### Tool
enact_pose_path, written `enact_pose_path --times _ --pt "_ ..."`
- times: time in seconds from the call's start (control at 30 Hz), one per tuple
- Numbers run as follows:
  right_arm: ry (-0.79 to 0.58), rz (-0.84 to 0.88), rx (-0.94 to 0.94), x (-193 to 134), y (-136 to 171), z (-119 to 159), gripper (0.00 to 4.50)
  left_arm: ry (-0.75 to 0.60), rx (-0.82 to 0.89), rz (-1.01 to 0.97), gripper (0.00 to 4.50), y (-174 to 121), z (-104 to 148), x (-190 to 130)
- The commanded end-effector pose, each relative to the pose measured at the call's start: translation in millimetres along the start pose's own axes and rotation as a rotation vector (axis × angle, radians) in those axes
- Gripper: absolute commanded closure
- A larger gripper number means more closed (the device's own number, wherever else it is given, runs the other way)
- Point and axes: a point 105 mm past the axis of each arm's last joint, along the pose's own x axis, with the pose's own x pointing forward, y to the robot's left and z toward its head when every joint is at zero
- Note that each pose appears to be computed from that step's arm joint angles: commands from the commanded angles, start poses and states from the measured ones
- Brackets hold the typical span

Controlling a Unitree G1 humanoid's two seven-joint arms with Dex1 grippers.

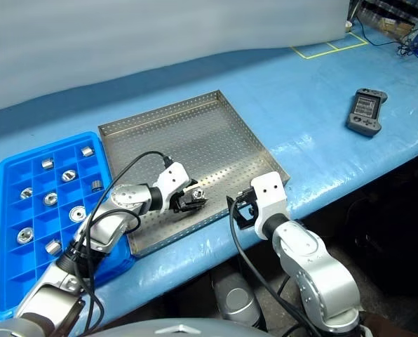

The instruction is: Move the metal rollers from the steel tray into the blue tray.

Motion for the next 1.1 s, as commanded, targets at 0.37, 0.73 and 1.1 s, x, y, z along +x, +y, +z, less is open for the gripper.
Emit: enact_pose_path --times 0.37,0.73,1.1 --pt "-0.035 0.045 -0.028 5.1 2.9 12.5 0.00 -0.127 -0.040 0.103 2.84 16.5 26.8 -16.8" --pt "-0.066 0.291 -0.108 32.8 40.5 31.3 0.00 -0.376 -0.121 0.571 2.84 60.7 65.3 -107.4" --pt "-0.120 0.582 -0.240 52.4 88.5 51.0 0.00 -0.270 -0.212 0.948 2.84 36.5 20.4 -184.4"
